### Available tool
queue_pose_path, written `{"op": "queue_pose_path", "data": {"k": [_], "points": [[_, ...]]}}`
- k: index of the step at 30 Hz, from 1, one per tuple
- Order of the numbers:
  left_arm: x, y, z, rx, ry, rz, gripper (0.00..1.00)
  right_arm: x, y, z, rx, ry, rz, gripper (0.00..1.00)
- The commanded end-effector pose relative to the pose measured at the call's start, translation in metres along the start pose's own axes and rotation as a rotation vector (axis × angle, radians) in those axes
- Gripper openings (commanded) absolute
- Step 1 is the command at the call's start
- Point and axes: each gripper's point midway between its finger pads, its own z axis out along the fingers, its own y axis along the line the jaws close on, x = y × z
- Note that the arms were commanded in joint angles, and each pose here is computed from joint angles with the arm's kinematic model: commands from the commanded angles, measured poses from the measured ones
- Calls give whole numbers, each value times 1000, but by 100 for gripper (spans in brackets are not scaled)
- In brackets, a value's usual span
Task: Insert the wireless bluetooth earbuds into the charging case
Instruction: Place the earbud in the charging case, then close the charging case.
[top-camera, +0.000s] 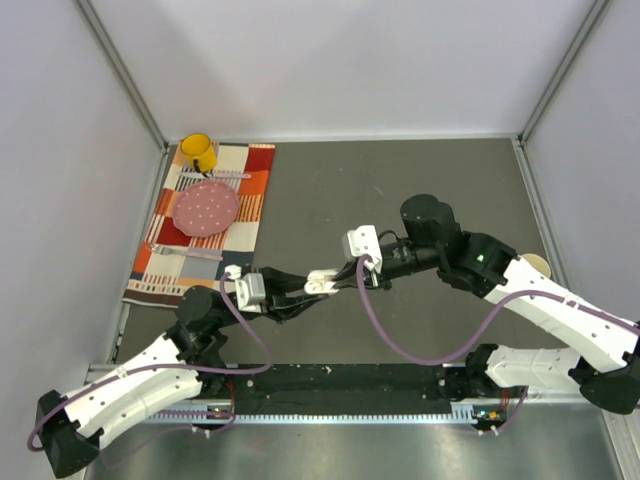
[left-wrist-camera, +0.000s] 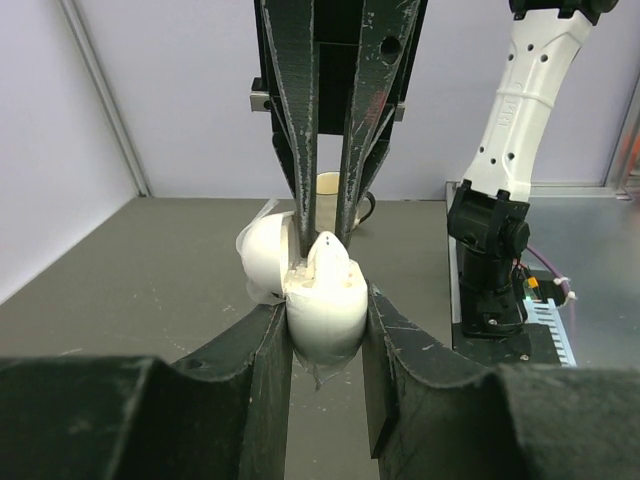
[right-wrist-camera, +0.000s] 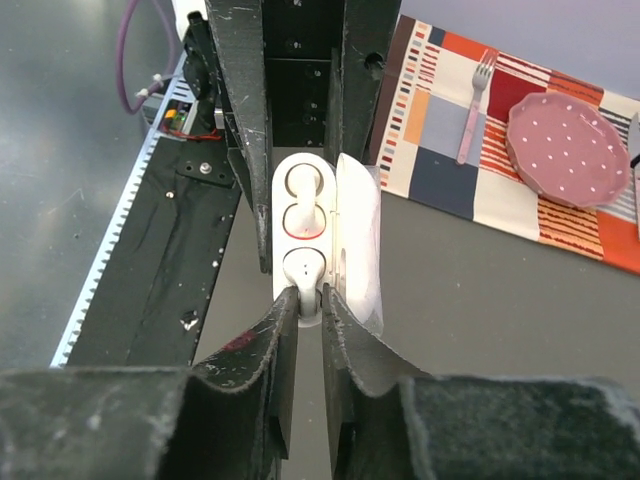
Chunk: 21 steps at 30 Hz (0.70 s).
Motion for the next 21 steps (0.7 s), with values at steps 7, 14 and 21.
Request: {"op": "queue_pose_path", "data": {"k": [7,14,21], "points": [[-39,0,4,5,-112,58,0,-28,-11,-19,97,-37,-80,33],[-35,1,3,-6,-105,52,0,-39,-11,-28,140,-84,-97,37],[-34,5,2,-25,-98,51,0,-54,-15,-43,234,-167,-130,43]]}}
